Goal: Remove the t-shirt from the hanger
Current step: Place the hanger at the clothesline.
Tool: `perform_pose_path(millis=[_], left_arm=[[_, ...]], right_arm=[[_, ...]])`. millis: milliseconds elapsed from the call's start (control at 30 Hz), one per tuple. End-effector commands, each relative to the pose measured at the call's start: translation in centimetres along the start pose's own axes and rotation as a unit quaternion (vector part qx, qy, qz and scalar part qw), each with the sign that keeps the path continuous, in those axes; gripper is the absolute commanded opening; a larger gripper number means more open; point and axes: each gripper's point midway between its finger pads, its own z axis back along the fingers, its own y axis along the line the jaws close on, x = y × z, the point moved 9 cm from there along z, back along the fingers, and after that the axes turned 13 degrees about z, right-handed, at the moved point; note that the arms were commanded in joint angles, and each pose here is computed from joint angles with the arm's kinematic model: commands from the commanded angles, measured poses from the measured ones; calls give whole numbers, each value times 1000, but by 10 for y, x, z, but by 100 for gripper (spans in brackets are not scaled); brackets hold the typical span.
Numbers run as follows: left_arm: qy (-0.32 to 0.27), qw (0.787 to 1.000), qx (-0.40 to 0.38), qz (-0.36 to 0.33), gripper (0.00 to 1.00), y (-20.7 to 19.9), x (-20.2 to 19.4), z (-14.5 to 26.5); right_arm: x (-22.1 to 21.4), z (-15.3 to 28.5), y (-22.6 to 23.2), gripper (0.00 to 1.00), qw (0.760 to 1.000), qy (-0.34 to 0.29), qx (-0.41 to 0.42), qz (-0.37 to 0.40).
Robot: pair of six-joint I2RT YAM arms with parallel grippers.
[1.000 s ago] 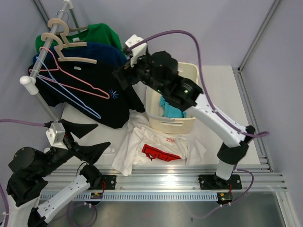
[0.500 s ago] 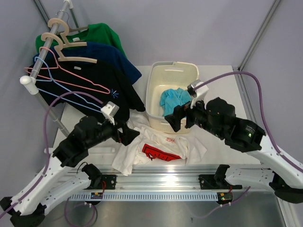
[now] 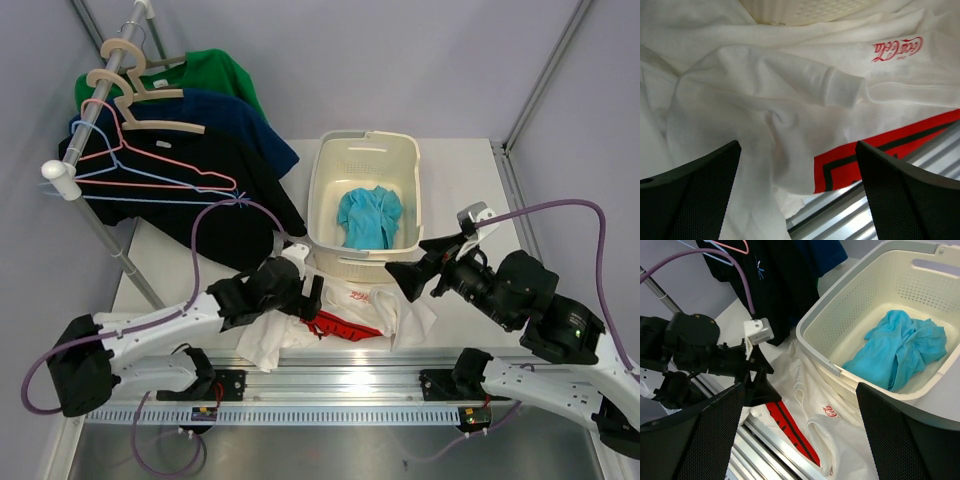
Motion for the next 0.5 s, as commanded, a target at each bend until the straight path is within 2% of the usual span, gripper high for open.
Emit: perform_pose_path(millis=[0,167,267,300,333,367,400,433,467], left_arm=[[-61,997,44,20,99,-4,11,-21],[-27,998,53,22,99,-1,-6,-52],[10,996,90,16,99,11,-26,-78],[12,995,95,15,95,13,-29,-81],[20,995,93,15,88,14,-32,-83],[19,997,76,18,63,11,-32,-82],[11,997,69,22,45,9,-30,-79],[6,998,58,21,32,5,-31,-75],[-1,999,50,21,23,2,-29,-68]], right_arm=[[4,2,3,99,999,-26,18,-5],[4,11,2,99,998,-46,32,-7],[5,15,2,99,998,-51,37,-7],[6,17,2,99,998,-55,39,-8],[7,17,2,99,998,-57,41,-8],[7,18,2,100,997,-57,42,-8],[8,19,1,99,997,-58,41,-8],[8,19,1,100,997,-58,42,-8],[9,20,2,99,997,-59,44,-8]])
